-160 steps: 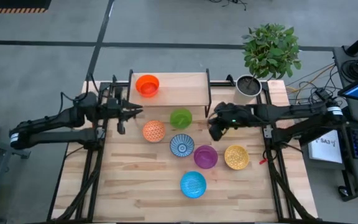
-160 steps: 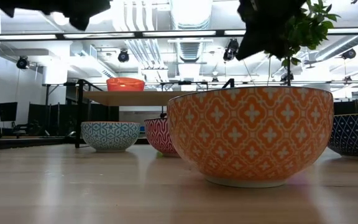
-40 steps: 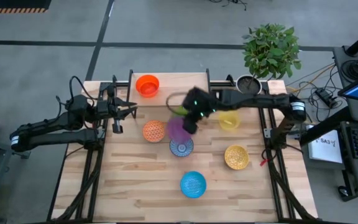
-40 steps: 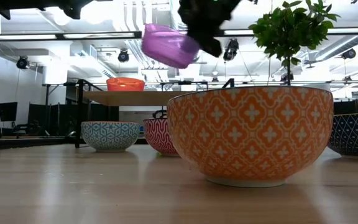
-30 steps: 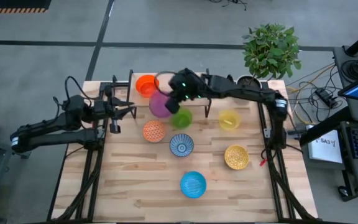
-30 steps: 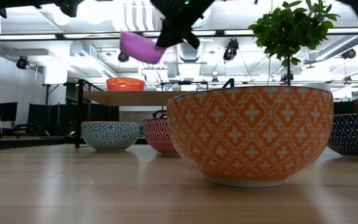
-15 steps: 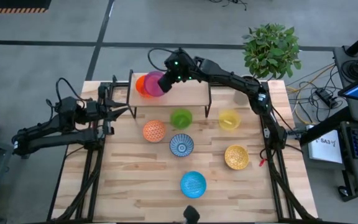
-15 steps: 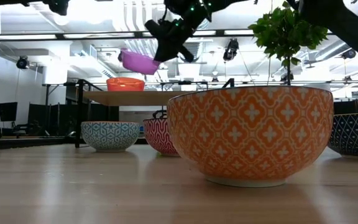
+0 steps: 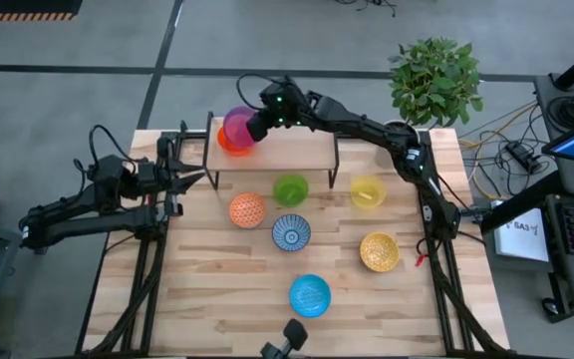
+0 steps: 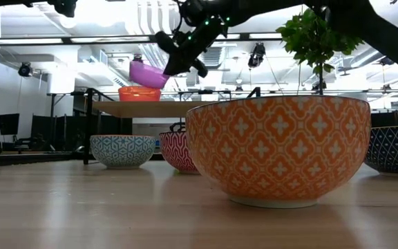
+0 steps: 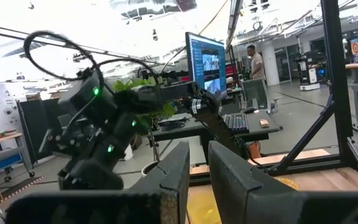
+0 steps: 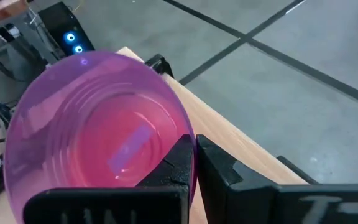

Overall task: Place and stack bowls onto a shelf
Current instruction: Stack the transparent violet bowl on top of the transparent orange bowl on the shelf, then put the orange patterned bowl on the shelf

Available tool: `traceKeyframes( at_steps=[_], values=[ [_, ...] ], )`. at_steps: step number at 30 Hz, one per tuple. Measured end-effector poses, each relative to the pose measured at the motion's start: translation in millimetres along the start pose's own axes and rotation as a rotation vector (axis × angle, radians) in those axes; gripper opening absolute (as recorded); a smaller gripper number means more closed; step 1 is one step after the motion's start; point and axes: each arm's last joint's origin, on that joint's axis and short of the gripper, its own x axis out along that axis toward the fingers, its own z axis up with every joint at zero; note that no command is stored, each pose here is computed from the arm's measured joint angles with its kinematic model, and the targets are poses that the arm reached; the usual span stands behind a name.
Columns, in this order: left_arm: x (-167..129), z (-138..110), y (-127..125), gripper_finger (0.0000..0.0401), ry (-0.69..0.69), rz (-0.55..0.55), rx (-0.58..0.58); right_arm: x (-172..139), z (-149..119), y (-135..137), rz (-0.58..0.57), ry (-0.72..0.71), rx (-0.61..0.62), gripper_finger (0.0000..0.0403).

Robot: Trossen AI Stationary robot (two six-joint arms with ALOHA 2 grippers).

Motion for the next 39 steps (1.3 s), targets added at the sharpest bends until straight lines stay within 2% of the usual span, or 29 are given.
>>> traceKeyframes(
  at_steps=[6,16,23,28,33,39],
  values=[
    [0.0,-0.3,-0.1,0.0043,0.002,0.000,0.000,4.7,-0.1,0.4,0.010,-0.032,-0.012,0.0018],
    [0.0,-0.4,0.0,0.0043,0.002,0.000,0.000,6.1,-0.7,0.3,0.012,-0.041,-0.012,0.0086],
    [0.0,-0.7,-0.1,0.0043,0.004,-0.001,0.000,7.0,-0.7,4.8,0.028,-0.064,-0.096,0.0113],
    [0.0,-1.8,-0.3,0.0043,0.016,-0.003,0.011,13.8,-12.7,18.5,0.059,-0.069,-0.182,0.0100],
    [0.0,-3.1,-0.6,0.0042,0.029,-0.006,0.019,16.2,-26.3,36.3,0.087,-0.044,-0.300,0.0064],
    [0.9,-4.2,-0.7,0.0043,0.038,-0.008,0.018,-8.2,-36.7,74.8,0.150,0.020,-0.453,0.0019]
  ],
)
